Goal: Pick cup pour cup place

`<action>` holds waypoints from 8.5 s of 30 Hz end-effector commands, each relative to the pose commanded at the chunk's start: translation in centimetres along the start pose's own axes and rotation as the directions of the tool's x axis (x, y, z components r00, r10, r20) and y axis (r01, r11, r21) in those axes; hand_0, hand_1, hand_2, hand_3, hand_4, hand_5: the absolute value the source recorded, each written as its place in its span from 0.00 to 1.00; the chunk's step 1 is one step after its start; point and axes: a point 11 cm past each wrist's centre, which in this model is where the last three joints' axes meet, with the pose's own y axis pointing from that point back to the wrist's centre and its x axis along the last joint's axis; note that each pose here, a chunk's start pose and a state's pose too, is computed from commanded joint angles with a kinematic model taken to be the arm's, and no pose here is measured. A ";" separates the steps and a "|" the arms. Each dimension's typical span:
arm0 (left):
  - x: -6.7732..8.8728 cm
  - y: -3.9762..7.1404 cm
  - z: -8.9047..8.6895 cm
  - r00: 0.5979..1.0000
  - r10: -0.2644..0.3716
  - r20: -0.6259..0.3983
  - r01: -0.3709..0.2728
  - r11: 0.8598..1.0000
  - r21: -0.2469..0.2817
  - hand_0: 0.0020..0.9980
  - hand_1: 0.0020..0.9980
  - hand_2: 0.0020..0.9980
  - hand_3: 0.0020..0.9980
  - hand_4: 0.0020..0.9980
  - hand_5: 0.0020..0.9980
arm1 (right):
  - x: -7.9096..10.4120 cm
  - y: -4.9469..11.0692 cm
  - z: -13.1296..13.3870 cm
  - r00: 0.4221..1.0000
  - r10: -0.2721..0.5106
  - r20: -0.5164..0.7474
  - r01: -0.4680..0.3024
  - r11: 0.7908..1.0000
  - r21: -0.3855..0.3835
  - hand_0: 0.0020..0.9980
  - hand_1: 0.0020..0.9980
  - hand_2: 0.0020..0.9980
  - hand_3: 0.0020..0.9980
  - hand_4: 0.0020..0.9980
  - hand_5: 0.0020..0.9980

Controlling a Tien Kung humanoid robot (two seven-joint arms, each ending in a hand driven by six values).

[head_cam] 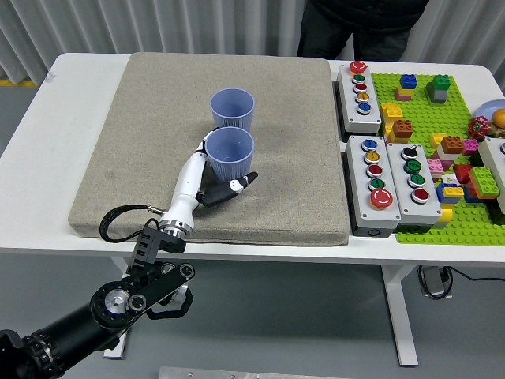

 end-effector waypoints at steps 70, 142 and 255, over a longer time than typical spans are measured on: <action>-0.3 0.5 2.1 0.998 0.000 -0.069 -0.008 0.994 -0.105 0.44 0.44 0.53 0.59 0.79 0.24 | -0.1 0.1 -0.1 1.000 0.001 0.004 -0.001 1.000 0.000 0.68 0.62 0.56 0.58 0.00 0.17; 13.2 -7.3 5.1 0.814 0.226 0.536 -0.090 0.959 -0.268 0.44 0.41 0.49 0.54 0.79 0.28 | -0.3 0.3 -1.1 1.000 0.004 0.024 -0.005 1.000 0.018 0.68 0.62 0.57 0.58 0.00 0.17; 14.3 -11.1 8.9 0.366 0.220 0.904 0.105 0.956 -0.275 0.45 0.42 0.49 0.52 0.77 0.25 | -0.4 0.5 -2.0 0.999 0.002 0.033 -0.003 0.999 0.039 0.68 0.61 0.57 0.58 0.00 0.17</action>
